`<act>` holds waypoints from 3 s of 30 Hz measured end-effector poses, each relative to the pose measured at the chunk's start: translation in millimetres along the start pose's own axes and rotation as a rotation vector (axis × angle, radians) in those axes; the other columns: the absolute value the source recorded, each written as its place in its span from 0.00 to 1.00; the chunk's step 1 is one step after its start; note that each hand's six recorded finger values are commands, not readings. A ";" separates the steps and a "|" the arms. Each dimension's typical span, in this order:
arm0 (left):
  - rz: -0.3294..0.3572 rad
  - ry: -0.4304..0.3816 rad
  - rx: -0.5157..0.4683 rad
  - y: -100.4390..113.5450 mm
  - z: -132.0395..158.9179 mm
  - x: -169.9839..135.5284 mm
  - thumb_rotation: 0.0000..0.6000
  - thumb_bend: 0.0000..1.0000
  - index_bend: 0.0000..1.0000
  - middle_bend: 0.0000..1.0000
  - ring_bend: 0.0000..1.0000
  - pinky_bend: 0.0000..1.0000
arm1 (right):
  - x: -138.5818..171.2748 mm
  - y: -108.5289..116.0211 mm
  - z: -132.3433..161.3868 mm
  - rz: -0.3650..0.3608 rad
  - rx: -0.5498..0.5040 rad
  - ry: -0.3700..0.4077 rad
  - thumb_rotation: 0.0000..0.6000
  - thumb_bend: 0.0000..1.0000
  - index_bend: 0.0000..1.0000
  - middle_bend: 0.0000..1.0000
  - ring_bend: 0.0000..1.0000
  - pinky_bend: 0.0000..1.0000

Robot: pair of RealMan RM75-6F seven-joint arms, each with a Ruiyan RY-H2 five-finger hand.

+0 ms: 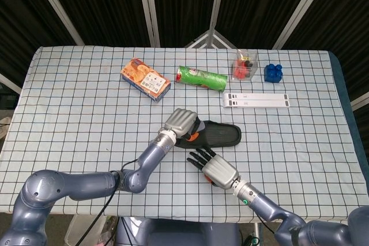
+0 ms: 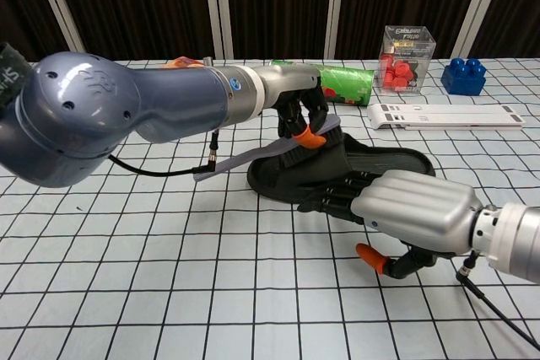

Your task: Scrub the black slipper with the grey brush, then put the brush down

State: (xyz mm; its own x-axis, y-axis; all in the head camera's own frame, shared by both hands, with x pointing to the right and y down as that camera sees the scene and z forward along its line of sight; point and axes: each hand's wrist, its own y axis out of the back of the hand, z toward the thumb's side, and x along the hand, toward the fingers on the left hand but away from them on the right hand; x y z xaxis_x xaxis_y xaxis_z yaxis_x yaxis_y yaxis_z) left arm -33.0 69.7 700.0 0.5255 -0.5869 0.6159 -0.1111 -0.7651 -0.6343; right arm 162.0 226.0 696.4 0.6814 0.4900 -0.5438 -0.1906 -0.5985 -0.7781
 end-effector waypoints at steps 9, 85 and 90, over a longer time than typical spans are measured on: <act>-0.024 0.015 0.024 2.2 -8.3 -10.4 1.00 0.77 0.55 0.64 0.55 0.51 | 1.8 0.4 1.6 -0.001 -0.007 -0.002 1.00 0.69 0.00 0.08 0.04 0.07; -0.200 0.060 0.464 -43.6 -167.0 -173.5 1.00 0.07 0.00 0.14 0.14 0.29 | 167.1 30.6 -117.6 -0.240 -0.033 -0.595 1.00 0.56 0.00 0.02 0.00 0.00; -0.176 0.038 0.419 -37.3 -164.1 -178.3 1.00 0.05 0.00 0.04 0.07 0.25 | 168.6 32.8 -116.7 -0.247 -0.034 -0.598 1.00 0.56 0.00 0.02 0.00 0.00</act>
State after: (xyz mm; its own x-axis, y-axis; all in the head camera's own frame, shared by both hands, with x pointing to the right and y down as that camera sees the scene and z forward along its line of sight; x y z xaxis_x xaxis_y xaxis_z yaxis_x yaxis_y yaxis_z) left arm -261.0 159.4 690.5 0.4732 -0.4733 0.7430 0.3322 -0.6852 -0.6482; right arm 353.1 215.0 615.8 0.1890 0.8784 -0.4389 -0.0498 -0.4378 -0.8977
